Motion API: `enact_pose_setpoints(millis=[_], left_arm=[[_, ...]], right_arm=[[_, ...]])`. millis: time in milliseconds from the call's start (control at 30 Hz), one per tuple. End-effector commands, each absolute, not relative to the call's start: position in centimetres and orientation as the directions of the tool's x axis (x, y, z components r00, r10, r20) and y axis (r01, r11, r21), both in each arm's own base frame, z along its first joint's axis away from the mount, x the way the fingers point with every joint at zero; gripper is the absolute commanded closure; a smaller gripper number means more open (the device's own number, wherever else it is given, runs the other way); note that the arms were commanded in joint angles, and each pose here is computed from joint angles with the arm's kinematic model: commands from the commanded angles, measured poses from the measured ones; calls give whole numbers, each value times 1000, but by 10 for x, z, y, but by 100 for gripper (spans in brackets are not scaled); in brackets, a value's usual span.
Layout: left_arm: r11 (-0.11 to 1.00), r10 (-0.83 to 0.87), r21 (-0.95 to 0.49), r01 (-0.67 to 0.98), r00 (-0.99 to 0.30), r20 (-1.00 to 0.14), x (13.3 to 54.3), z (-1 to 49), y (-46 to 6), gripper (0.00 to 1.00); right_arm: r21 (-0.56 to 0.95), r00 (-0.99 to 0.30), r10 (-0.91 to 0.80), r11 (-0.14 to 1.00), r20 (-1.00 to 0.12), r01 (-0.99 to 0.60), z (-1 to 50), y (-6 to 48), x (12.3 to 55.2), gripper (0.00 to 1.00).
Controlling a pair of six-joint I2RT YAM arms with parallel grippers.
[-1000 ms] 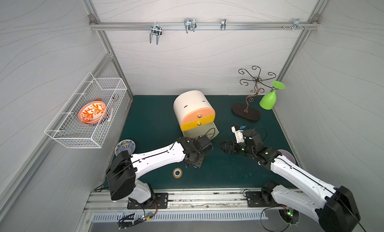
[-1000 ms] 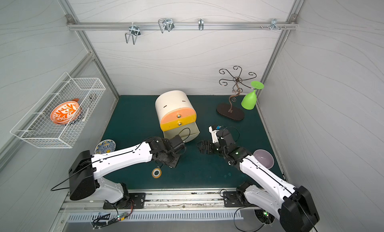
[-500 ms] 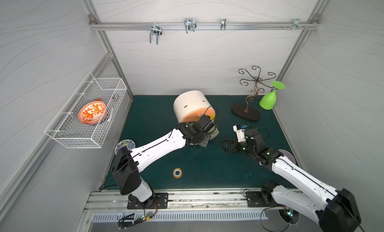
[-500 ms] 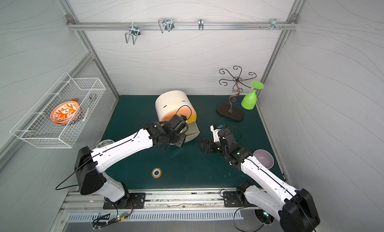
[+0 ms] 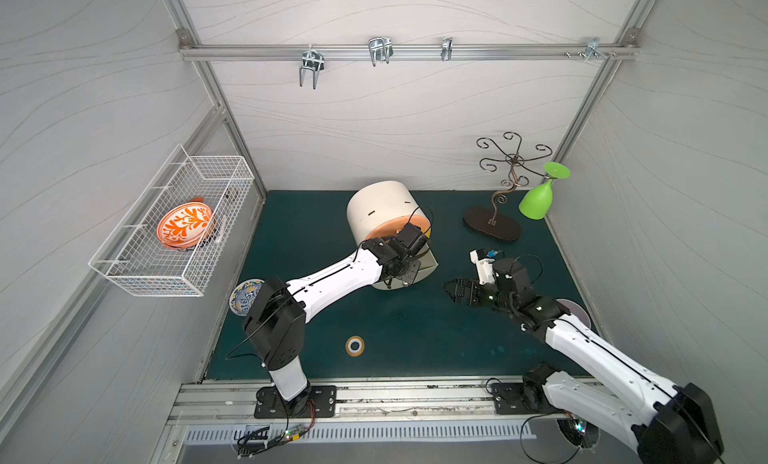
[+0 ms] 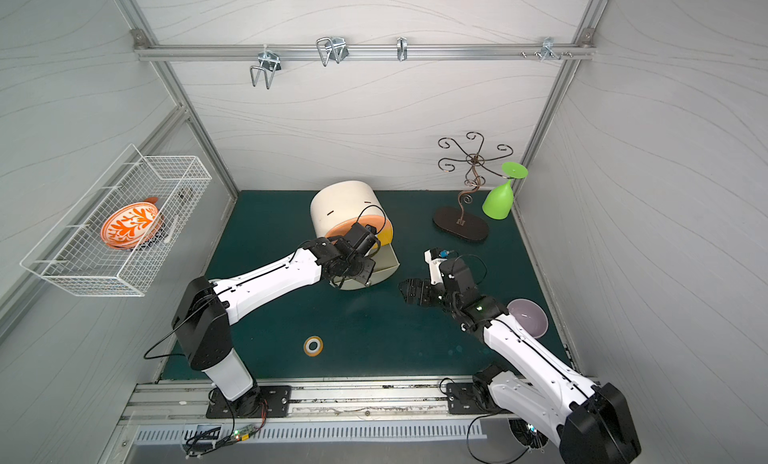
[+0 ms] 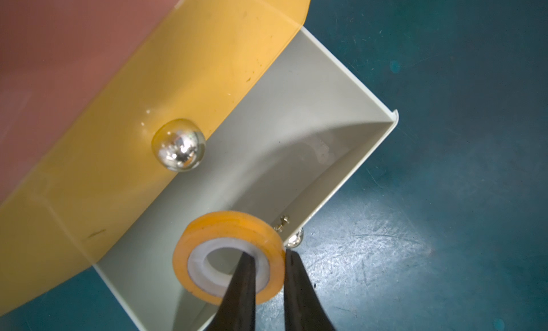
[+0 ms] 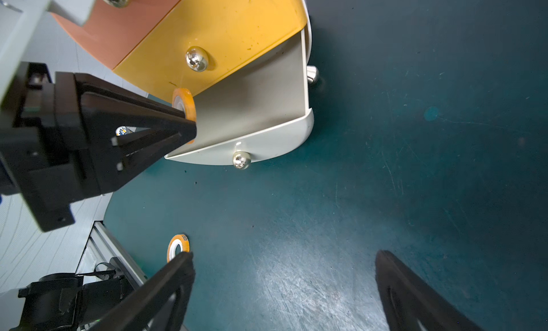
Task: Place the transparent tape into the drawer according to color
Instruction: Place the tape in the drawer, then pick up the tape from the center of the board.
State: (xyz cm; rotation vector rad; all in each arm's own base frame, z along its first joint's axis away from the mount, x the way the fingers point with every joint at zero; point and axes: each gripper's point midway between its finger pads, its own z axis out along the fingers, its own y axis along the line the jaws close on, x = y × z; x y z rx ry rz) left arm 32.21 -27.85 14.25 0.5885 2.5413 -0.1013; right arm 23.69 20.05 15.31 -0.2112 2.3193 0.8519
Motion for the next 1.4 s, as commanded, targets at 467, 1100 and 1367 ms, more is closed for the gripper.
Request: enact_pose_setpoints(millis=[467,1100,1367], left_arm=[[924,316,-19,381,-791,-524,299,153,-257,20],[988,112,-75,136,-958,-264,179,96,-156,6],[988,42,-137,67,-983,-181,155,69,-152,22]], right_arm=[[544,-791,78,766,-607,-342,149,199,232,1],[550,-805,69,764,-589,-338,141,201,231,1],[545,-806,65,768,-589,-337,140,200,231,1]])
